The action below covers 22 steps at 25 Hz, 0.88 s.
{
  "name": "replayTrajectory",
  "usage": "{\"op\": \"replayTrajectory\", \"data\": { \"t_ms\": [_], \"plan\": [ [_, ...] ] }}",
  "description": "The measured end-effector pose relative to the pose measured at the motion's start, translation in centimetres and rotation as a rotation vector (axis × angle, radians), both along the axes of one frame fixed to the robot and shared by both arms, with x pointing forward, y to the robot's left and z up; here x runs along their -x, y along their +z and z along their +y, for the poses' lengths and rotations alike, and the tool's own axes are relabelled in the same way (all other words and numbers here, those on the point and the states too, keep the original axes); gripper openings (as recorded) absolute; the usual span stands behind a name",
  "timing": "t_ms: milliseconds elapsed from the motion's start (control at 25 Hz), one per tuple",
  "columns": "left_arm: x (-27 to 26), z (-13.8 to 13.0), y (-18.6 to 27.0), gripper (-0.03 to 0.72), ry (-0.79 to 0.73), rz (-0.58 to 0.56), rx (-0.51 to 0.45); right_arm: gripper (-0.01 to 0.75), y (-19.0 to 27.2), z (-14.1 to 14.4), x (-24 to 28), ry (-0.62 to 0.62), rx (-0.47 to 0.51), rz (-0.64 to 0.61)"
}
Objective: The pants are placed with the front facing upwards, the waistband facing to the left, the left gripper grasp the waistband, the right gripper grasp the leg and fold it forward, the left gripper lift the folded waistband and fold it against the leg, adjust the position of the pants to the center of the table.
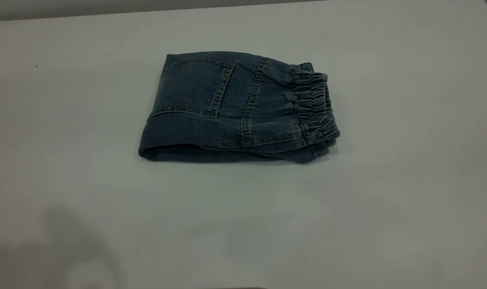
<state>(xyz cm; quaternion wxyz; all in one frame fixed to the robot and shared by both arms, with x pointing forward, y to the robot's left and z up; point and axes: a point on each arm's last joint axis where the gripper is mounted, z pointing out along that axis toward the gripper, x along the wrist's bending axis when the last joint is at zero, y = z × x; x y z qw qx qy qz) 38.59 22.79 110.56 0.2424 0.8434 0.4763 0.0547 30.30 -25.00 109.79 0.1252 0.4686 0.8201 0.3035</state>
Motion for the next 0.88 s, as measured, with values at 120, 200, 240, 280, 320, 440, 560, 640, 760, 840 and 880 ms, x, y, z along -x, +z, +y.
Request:
{"op": "replayTrajectory", "data": {
  "t_ms": [120, 200, 240, 280, 320, 440, 560, 640, 760, 840, 880],
  "plan": [
    [1.4, 0.5, -2.4, 0.577, 0.0, 0.061, -0.022, 0.385, -3.2, -1.1, 1.6, -0.035, -0.032, 0.002],
    [2.4, 0.9, -3.8, 0.571, 0.001, 0.085, -0.033, 0.385, -4.8, -1.6, 2.3, -0.051, -0.04, 0.011],
    [2.9, 1.1, -4.3, 0.569, 0.002, 0.087, -0.034, 0.385, -5.5, -1.8, 2.5, -0.055, -0.037, 0.021],
    [3.4, 1.3, -4.9, 0.568, 0.004, 0.086, -0.038, 0.385, -5.9, -1.9, 2.7, -0.057, -0.035, 0.025],
    [3.9, 1.5, -5.4, 0.564, 0.007, 0.077, -0.042, 0.385, -6.2, -2.1, 2.9, -0.058, -0.033, 0.022],
    [5.0, 2.3, -6.6, 0.552, 0.015, 0.029, -0.064, 0.385, -6.4, -2.3, 3.0, -0.063, -0.026, 0.008],
    [6.3, 3.0, -7.8, 0.54, 0.016, -0.002, -0.092, 0.385, -6.4, -2.3, 3.0, -0.063, -0.025, 0.007],
    [7.1, 3.4, -8.2, 0.536, 0.014, -0.01, -0.096, 0.385, -6.4, -2.3, 3.0, -0.063, -0.025, 0.007],
    [8.0, 3.7, -7.7, 0.535, 0.017, -0.076, -0.074, 0.385, -6.4, -2.3, 3.0, -0.064, -0.024, 0.008],
    [8.6, 3.9, -7.4, 0.535, 0.018, -0.114, -0.061, 0.385, -6.4, -2.3, 3.0, -0.064, -0.023, 0.008],
    [8.8, 4.0, -7.2, 0.535, 0.019, -0.134, -0.054, 0.385, -6.5, -2.3, 3.0, -0.064, -0.022, 0.009]
  ]
}}
